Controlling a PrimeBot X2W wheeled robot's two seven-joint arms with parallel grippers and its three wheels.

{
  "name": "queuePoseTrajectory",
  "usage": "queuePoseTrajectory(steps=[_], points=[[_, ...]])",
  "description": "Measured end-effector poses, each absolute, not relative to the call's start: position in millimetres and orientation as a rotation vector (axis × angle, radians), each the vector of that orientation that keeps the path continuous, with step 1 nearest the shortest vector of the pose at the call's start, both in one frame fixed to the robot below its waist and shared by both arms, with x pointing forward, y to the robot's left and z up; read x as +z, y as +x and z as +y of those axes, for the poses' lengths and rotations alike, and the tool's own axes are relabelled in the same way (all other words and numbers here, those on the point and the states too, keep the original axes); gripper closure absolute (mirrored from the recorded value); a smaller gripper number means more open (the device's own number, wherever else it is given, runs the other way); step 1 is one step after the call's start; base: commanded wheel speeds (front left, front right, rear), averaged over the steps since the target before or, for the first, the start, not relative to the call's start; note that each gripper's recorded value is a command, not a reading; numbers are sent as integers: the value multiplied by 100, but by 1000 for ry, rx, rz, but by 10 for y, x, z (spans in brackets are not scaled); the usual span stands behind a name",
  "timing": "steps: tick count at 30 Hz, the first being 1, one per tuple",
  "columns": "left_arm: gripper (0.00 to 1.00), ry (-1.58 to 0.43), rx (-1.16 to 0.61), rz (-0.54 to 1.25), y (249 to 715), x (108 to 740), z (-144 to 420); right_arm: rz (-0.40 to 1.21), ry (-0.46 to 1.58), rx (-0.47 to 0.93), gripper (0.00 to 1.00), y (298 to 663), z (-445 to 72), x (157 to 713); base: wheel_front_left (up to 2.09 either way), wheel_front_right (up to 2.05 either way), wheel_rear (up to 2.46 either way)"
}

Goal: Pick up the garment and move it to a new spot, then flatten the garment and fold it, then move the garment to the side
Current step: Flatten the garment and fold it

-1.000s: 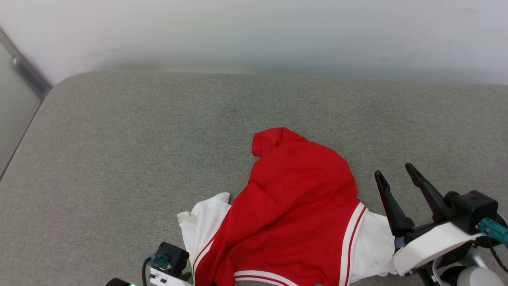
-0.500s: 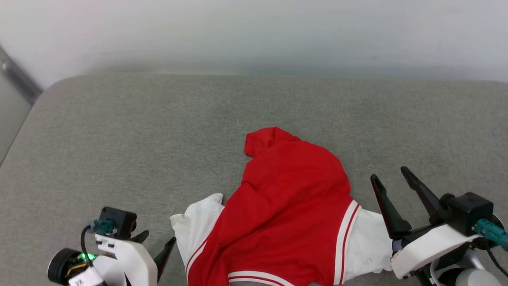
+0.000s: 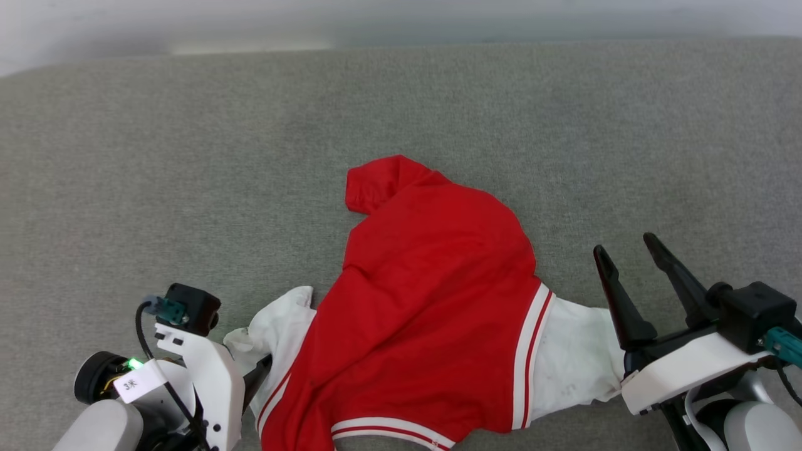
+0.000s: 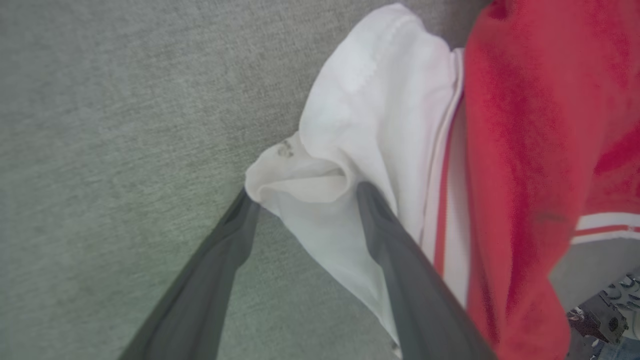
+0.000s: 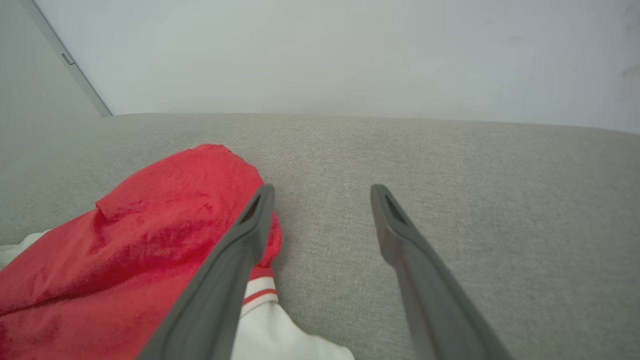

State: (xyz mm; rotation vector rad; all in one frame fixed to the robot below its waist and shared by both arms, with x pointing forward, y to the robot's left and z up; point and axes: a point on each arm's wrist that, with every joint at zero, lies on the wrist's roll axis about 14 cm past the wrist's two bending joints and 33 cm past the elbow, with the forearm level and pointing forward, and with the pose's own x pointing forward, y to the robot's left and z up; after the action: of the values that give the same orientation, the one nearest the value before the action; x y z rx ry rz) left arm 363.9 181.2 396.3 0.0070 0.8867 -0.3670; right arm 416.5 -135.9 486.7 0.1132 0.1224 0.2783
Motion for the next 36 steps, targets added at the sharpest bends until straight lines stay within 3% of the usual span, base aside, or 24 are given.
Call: queuePoseTrajectory(steps=[5, 6, 7, 8, 9, 19, 25, 27, 31, 36], points=[[0, 46, -391, 956, 3671, 3718, 1742, 148, 115, 249, 0, 4213, -1441, 4730, 0, 0, 0], [5, 57, -399, 964, 3678, 3686, 1735, 152, 116, 245, 0, 4215, -1452, 4707, 0, 0, 0], [53, 53, -401, 972, 3678, 3659, 1728, 156, 116, 242, 0, 4217, -1460, 4690, 0, 0, 0], [91, 41, -404, 974, 3684, 3645, 1710, 161, 116, 239, 0, 4217, -1468, 4673, 0, 0, 0], [100, 30, -407, 970, 3690, 3644, 1699, 164, 115, 237, 0, 4218, -1472, 4661, 0, 0, 0], [100, -22, -166, 740, 3965, 3943, 2203, 142, 102, 273, 0, 4227, -1367, 4775, 0, 0, 0], [100, -58, -6, 665, 3849, 4060, 2616, 128, 89, 298, 0, 4215, -1303, 4878, 0, 0, 0], [0, -80, 11, 651, 3781, 4053, 2628, 135, 85, 302, 0, 4200, -1294, 4877, 0, 0, 0], [0, -112, 21, 583, 3703, 4103, 2580, 151, 79, 304, 0, 4145, -1286, 4865, 0, 0, 0], [0, -94, 8, 314, 3798, 4549, 2514, 161, 66, 308, 0, 4101, -1296, 4931, 0, 0, 0]])
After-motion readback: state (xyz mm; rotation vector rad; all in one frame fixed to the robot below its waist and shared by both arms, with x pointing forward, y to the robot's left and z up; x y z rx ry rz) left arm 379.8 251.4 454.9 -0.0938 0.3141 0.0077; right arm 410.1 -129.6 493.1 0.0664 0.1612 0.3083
